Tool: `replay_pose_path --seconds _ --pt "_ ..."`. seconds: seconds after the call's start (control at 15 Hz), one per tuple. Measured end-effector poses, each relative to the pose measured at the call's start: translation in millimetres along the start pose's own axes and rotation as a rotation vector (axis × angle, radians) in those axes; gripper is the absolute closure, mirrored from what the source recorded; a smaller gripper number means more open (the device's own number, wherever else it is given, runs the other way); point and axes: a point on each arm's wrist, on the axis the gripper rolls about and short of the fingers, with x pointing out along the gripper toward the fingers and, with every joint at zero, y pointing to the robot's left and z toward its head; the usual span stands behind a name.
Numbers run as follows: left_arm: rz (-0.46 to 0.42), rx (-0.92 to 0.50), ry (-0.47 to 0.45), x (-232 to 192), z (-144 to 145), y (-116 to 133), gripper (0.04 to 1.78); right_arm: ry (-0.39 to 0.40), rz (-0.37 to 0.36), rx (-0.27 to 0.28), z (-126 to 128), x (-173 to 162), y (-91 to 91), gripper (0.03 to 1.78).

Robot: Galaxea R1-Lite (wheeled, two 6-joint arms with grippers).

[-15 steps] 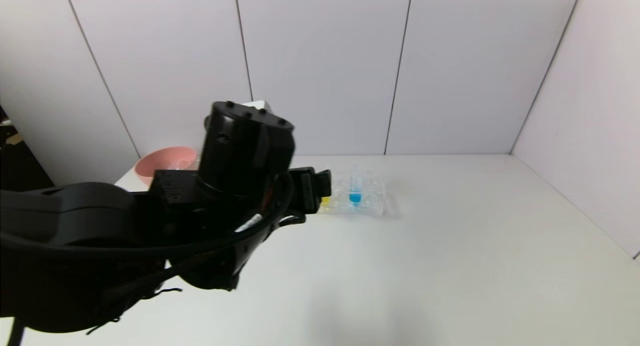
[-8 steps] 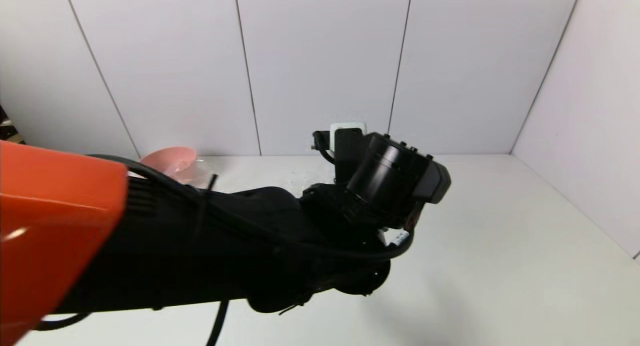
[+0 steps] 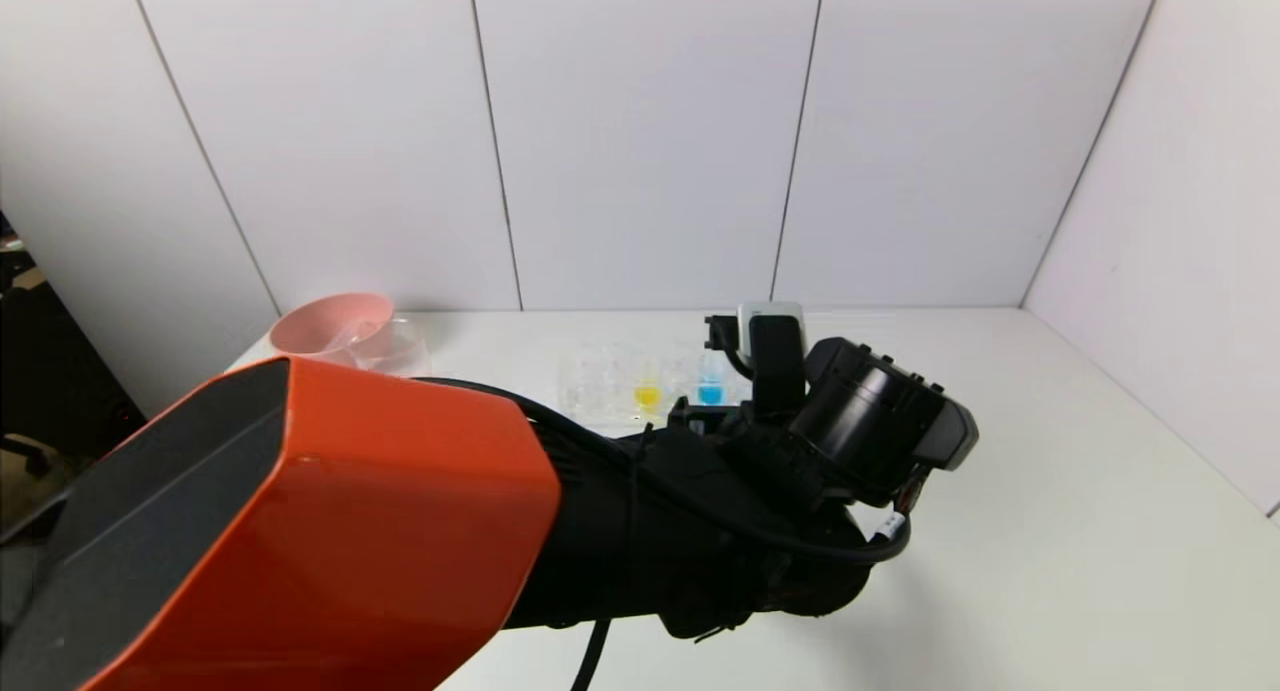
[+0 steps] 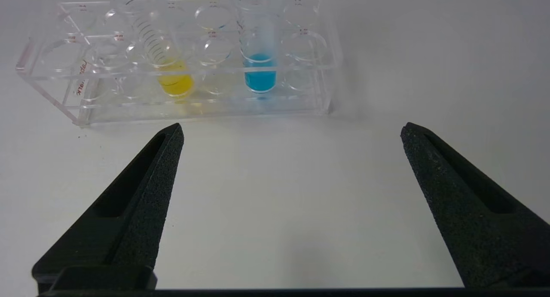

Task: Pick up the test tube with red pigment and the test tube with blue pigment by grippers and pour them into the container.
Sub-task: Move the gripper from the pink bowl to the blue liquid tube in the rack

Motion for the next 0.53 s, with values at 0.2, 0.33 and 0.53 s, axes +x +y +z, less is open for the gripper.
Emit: replay_pose_path --seconds 0.2,0.33,0.53 --pt "0.026 0.006 -0.009 20 -1 -2 0.06 0.0 0.0 0.0 0 0 0.0 0.04" --pt "0.048 0.015 -0.021 35 1 0 0.06 0.0 0.0 0.0 0 0 0.0 0.04" --pt "0.076 0.028 -0.041 61 4 1 0.06 0.0 0.0 0.0 0 0 0.0 0.04"
